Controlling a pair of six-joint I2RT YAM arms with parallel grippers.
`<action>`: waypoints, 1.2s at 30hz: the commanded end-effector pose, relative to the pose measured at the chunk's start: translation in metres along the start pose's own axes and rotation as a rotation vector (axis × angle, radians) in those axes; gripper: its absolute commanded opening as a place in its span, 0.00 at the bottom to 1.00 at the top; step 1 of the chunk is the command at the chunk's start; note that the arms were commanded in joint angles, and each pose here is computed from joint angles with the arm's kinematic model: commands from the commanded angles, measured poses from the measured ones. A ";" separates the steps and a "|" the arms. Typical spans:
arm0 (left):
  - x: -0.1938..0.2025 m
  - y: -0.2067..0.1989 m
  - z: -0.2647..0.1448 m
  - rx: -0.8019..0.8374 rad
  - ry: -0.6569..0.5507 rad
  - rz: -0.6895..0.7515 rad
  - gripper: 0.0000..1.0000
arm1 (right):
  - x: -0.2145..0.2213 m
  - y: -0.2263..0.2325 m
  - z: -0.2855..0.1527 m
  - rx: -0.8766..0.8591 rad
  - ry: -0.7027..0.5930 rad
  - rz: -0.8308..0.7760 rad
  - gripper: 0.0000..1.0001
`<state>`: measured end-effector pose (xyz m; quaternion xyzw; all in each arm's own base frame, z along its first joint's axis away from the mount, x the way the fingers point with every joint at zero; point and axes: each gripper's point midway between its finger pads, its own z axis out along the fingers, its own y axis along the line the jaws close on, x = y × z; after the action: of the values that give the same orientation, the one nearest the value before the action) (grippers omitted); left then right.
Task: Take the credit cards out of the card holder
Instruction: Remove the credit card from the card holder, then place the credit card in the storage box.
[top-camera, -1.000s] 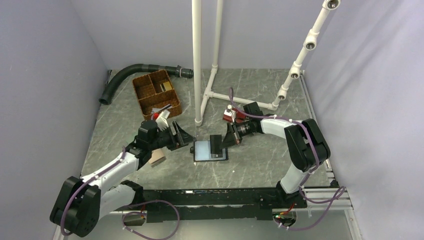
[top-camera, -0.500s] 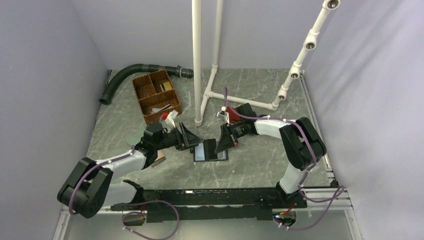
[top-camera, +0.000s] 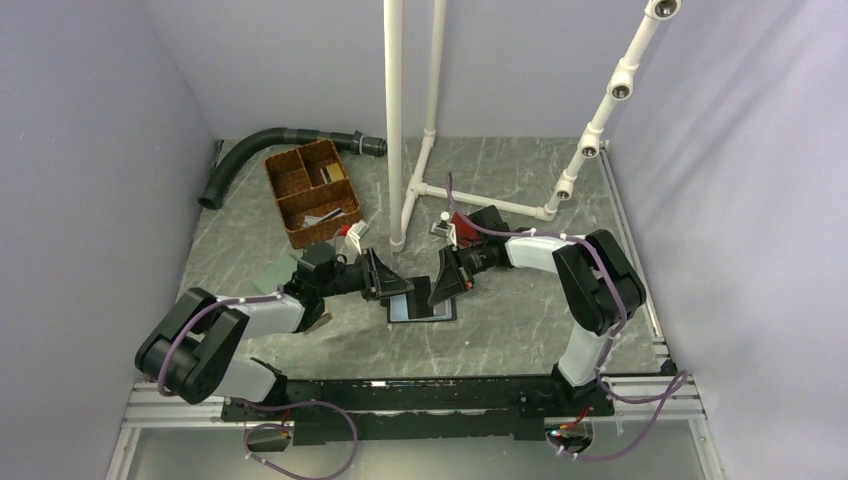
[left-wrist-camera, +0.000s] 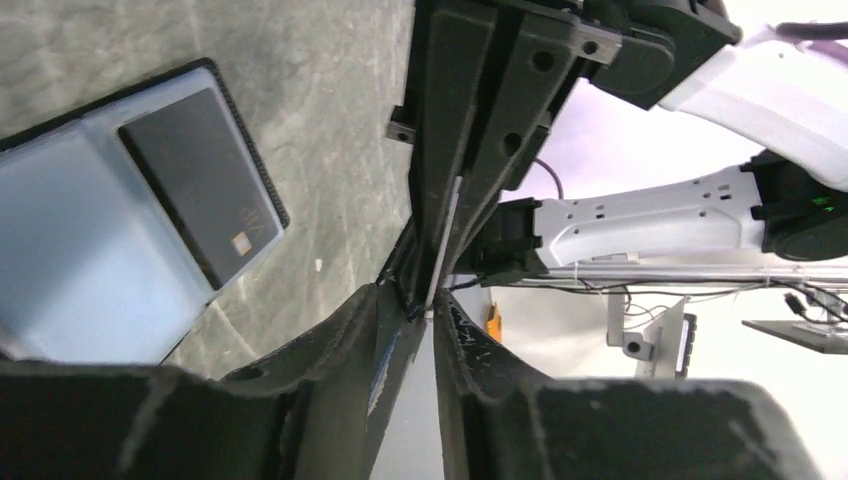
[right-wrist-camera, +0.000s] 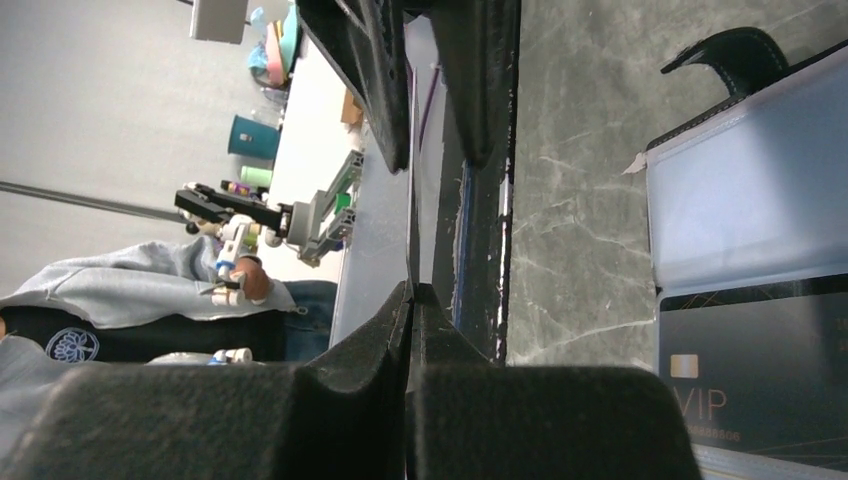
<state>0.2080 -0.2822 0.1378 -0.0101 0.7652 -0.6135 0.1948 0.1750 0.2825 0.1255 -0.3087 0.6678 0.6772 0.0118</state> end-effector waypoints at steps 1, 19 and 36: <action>-0.002 -0.032 0.008 0.137 0.054 0.057 0.16 | -0.015 0.005 0.000 -0.037 -0.002 -0.066 0.00; -0.052 -0.005 -0.094 -0.483 -0.044 0.243 0.00 | -0.010 -0.029 -0.052 0.393 0.127 -0.303 0.76; -0.225 -0.007 -0.161 -0.881 -0.264 0.516 0.00 | -0.036 -0.028 -0.112 0.523 0.212 -0.443 0.64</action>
<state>0.3522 -0.0967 0.2208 -0.0180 0.9028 -0.2127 0.3733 0.2460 0.2082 0.0995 -0.4561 0.7655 0.4358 0.1267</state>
